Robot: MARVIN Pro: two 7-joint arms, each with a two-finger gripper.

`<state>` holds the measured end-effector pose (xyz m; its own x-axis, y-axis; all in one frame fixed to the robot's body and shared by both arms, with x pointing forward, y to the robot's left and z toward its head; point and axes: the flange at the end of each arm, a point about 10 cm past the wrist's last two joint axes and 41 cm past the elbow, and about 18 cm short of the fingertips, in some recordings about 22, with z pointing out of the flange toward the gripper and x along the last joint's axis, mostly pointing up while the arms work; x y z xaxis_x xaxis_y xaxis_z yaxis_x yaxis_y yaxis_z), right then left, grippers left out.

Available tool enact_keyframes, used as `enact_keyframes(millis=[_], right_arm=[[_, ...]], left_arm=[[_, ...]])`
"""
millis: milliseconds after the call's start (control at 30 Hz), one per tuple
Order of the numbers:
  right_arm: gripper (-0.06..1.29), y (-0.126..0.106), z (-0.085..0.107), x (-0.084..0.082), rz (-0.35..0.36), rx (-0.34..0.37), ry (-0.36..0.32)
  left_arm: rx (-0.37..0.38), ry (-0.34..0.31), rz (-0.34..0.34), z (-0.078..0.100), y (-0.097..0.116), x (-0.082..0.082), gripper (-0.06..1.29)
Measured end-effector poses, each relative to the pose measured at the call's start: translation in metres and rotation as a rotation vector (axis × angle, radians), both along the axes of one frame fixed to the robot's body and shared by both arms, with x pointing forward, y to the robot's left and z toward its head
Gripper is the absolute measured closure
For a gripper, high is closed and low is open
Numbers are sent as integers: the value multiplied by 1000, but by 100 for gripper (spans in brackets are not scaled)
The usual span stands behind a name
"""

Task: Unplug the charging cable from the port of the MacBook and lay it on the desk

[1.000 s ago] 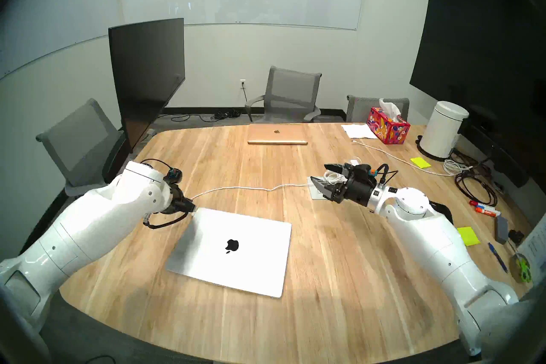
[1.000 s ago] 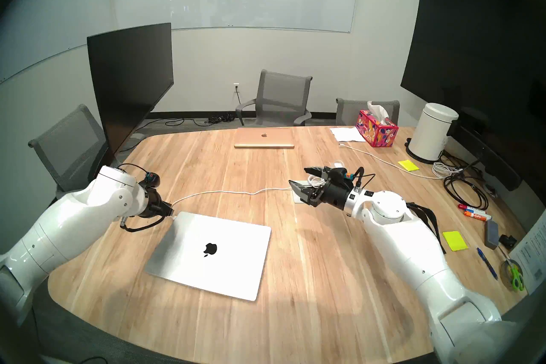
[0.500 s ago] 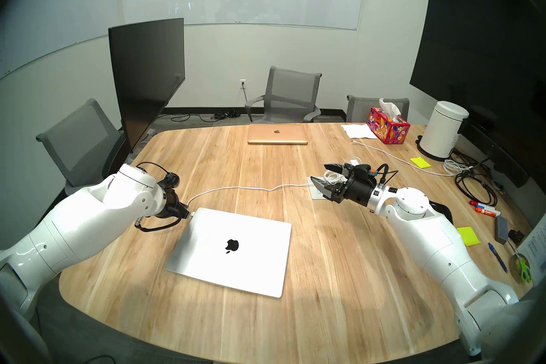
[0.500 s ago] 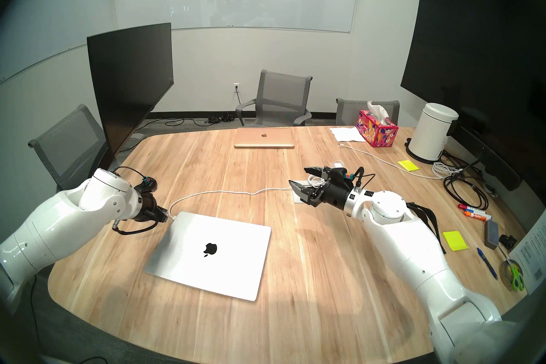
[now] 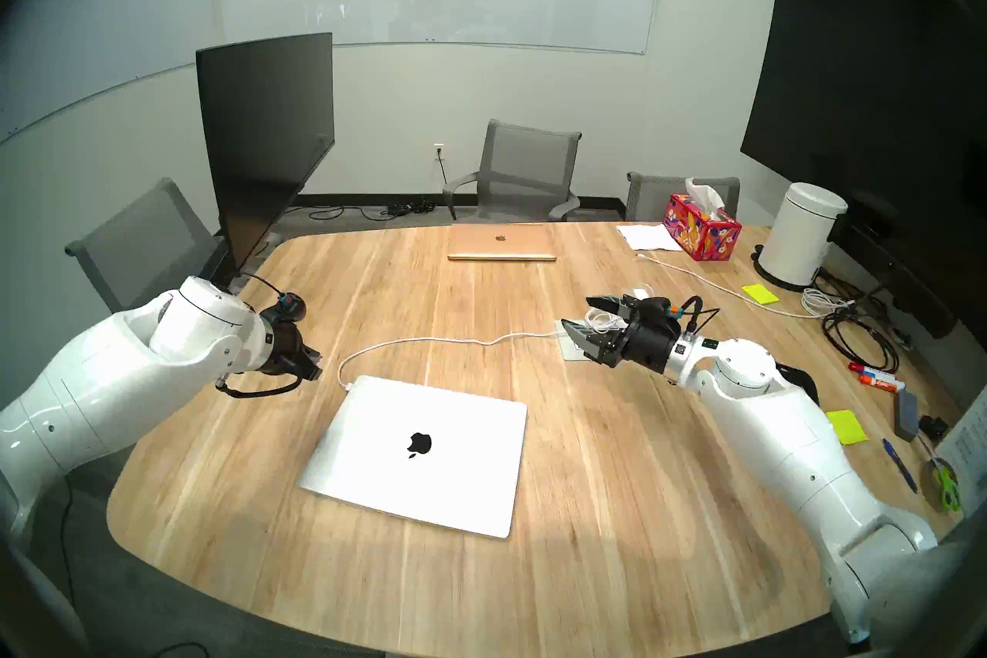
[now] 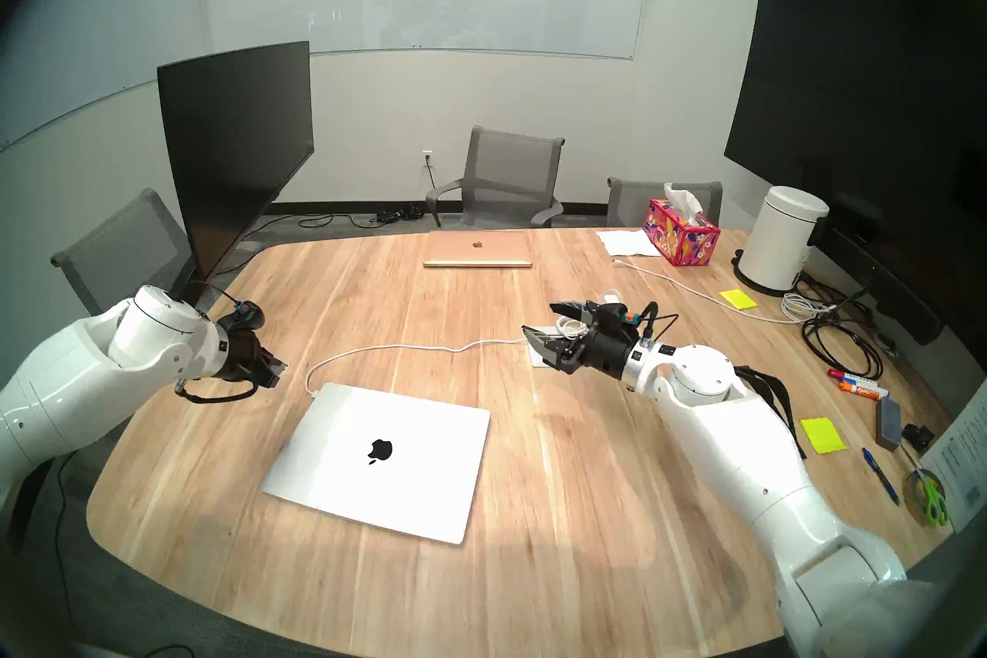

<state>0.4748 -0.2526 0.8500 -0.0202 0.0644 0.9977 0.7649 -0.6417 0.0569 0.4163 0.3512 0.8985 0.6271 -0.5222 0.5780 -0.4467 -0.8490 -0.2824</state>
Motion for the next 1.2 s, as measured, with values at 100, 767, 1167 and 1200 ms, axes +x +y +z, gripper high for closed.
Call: enact_keyframes(millis=[100,767,1167,1200], right_arm=[[1,0,0,0,0,0,0],[1,0,0,0,0,0,0],[1,0,0,0,0,0,0],[1,0,0,0,0,0,0]], left_arm=[[14,0,-31,-2,6,0,74],[56,-53,-301,15,38,21,11],[19,-10,-550,11,17,27,5],[16,2,-574,9,16,27,5]])
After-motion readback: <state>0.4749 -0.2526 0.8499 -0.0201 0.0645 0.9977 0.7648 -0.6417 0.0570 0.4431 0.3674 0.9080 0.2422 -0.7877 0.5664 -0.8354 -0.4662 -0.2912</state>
